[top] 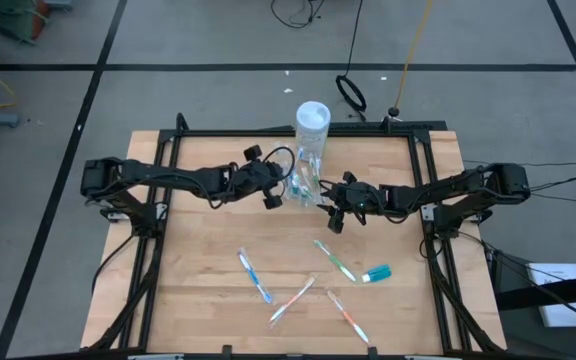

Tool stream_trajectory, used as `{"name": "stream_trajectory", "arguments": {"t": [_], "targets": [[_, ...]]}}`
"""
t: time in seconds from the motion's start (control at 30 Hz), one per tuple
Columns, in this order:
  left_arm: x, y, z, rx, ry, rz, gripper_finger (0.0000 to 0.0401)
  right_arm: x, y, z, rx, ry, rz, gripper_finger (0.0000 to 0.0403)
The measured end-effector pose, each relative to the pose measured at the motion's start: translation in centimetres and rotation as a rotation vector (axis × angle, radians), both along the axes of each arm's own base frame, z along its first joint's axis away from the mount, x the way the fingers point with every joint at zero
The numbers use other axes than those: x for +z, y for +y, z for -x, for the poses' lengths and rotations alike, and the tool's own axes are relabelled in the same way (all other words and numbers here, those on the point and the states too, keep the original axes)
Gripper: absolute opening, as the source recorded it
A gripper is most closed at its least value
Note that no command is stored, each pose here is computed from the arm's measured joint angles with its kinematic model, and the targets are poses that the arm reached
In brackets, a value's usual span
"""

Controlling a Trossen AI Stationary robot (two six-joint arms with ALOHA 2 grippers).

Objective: Pick & Place toothbrushing station
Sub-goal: Put the violet toothbrush into the transparent organizer, then put the blue mouthwash into the transparent organizer

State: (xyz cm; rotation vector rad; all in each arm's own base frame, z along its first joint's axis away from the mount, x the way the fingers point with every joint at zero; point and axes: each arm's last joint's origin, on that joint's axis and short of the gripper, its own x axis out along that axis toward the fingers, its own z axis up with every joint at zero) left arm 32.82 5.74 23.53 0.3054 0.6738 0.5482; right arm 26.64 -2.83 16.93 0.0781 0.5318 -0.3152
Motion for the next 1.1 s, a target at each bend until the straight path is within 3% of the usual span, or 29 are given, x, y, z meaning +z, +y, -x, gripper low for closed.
{"name": "stream_trajectory", "arguments": {"t": [0.37, 0.8, 1.1], "targets": [[0.0, 0.2, 0.0, 0.058, 0.017, -0.062, 0.0031, 0.0, 0.0, 0.0, 0.004, 0.003, 0.006, 0.0164], [-0.1, -0.1, 0.0, 0.049, 0.018, -0.051, 0.0173, 0.0, 0.0, 0.0, 0.004, 0.003, 0.006, 0.0164], [-0.2, -2.7, -0.2, -0.05, 0.06, -0.075, 0.0194, 0.0, 0.0, 0.0, 0.004, 0.003, 0.006, 0.0164]]}}
